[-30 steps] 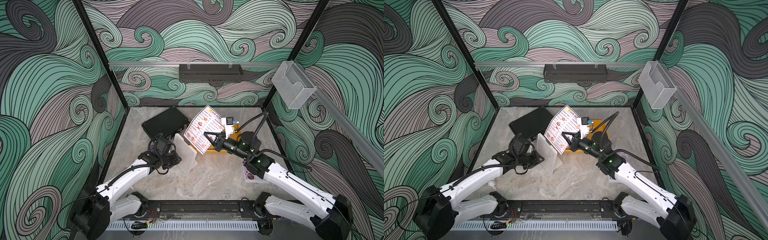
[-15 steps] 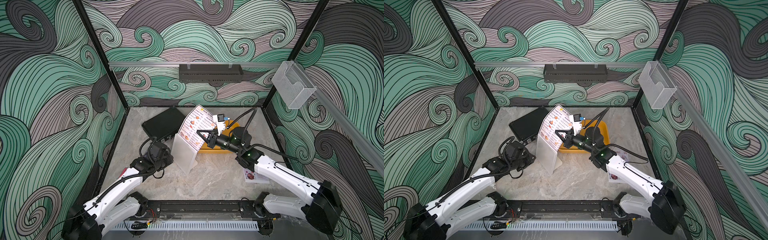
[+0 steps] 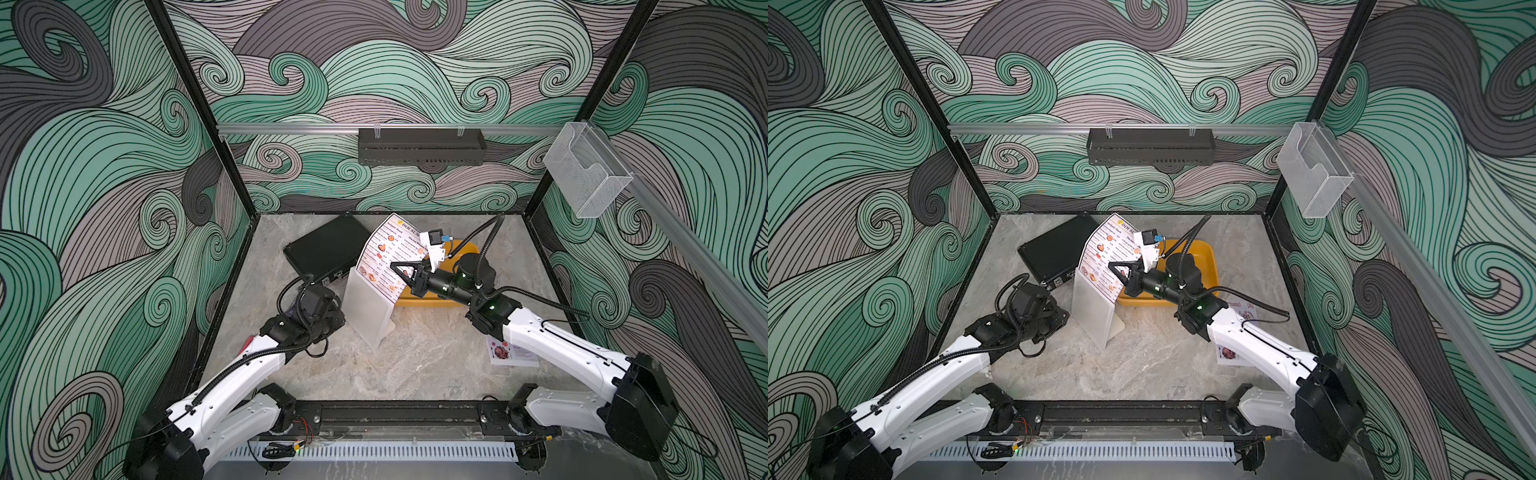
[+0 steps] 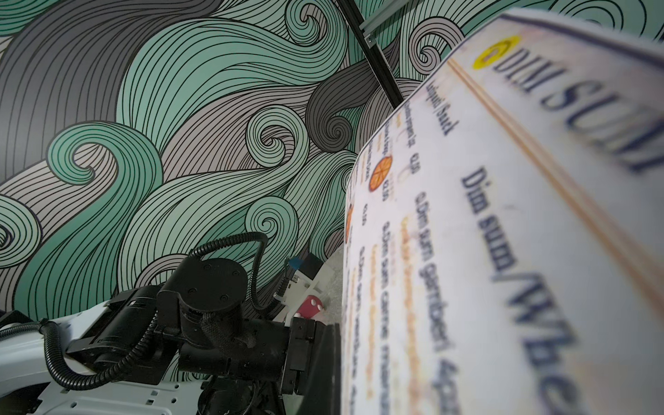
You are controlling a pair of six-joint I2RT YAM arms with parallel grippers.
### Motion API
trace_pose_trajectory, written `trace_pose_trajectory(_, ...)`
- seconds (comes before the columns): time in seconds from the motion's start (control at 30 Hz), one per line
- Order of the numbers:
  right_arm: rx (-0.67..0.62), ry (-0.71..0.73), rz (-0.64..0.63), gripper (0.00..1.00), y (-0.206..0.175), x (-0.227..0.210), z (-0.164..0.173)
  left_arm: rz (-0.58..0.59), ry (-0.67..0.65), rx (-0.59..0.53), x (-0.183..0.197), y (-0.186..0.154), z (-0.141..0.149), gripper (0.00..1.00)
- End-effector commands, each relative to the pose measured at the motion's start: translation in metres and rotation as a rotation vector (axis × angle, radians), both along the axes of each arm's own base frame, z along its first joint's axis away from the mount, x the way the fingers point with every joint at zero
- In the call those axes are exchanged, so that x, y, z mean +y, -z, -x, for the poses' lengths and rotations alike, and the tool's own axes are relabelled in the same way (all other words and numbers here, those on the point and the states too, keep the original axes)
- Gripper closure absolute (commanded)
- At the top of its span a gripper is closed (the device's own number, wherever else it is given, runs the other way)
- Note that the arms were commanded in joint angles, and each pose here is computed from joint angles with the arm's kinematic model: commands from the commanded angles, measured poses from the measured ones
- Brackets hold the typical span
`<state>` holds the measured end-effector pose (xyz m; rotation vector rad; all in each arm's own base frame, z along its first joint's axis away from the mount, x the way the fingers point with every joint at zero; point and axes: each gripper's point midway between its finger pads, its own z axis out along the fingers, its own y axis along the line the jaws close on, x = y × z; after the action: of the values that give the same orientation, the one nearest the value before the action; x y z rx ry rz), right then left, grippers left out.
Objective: Replace the menus in the menu holders
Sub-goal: Insert the menu into the menu holder.
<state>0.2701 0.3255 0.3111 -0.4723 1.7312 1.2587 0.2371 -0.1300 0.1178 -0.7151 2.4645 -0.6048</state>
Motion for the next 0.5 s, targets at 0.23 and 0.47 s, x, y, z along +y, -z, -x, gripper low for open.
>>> trace_pose_trajectory(0.23, -0.043, -0.002, 0.018, 1.00, -0.001, 0.004, -0.002, -0.023, -0.033, 0.004, 0.008, 0.001, 0.003, 0.71)
trace_pose_trajectory(0.47, -0.037, -0.005, 0.032, 1.00, 0.005, 0.006, -0.003, -0.021, -0.032, 0.003, 0.007, 0.001, 0.002, 0.71)
